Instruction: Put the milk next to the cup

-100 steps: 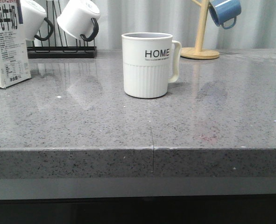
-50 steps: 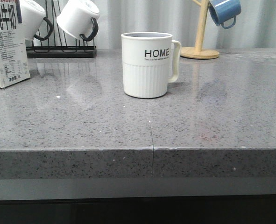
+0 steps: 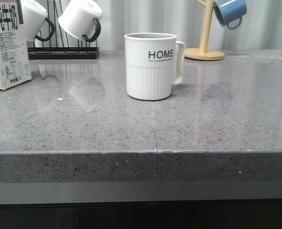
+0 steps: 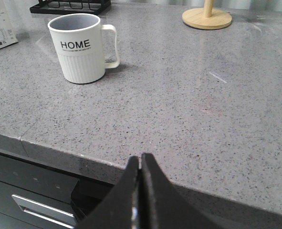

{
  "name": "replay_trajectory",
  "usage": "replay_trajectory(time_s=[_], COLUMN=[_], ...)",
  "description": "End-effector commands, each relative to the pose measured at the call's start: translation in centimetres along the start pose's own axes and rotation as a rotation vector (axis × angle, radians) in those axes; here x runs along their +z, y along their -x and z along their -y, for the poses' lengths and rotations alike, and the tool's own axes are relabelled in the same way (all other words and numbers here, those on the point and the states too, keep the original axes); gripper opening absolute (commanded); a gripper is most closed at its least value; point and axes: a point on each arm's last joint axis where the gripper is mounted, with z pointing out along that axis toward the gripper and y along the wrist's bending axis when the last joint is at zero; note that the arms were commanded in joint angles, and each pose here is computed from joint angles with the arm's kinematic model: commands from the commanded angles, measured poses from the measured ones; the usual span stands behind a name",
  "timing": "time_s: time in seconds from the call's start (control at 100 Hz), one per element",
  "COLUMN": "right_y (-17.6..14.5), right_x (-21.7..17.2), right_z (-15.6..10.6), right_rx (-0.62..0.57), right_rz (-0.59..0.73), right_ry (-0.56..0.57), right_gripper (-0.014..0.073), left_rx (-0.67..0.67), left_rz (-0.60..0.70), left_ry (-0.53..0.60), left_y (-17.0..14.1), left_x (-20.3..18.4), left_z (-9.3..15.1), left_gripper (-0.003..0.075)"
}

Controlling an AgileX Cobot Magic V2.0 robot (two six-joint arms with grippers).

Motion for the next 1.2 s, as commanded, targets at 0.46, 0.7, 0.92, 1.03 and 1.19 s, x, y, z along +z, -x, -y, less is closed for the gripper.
replay_trajectory(time_s=[0.46, 0.7, 0.92, 1.03, 1.19], right_y=[1.4, 1.4, 1.4, 1.4, 1.4], right_x=[-0.3, -0.3, -0.3, -0.3, -0.3], right_z=[-0.1, -0.1, -0.1, -0.1, -0.1], right_rx=[-0.006, -0.006, -0.006, -0.006, -0.006], right_rz=[0.084, 0.084, 0.084, 0.084, 0.084], right_ry=[0.008, 0.008, 0.008, 0.008, 0.008], right_gripper=[-0.0047, -0.0047, -0.0047, -0.0047, -0.0047], left_rx=[-0.040, 0.009, 0.000, -0.001, -0.002], left_rz=[-0.025, -0.058, -0.066, -0.054, -0.045], left_ry=[-0.018, -0.099, -0.104, -0.105, -0.107], left_y=[4.1, 3.9, 3.6, 3.6, 2.8], left_x=[10.2, 12.7, 14.9, 16.0, 18.6], left_z=[0.2, 2.1, 2.4, 2.6, 2.9], left_gripper=[0.0650, 0.0650, 0.0650, 0.0650, 0.0648])
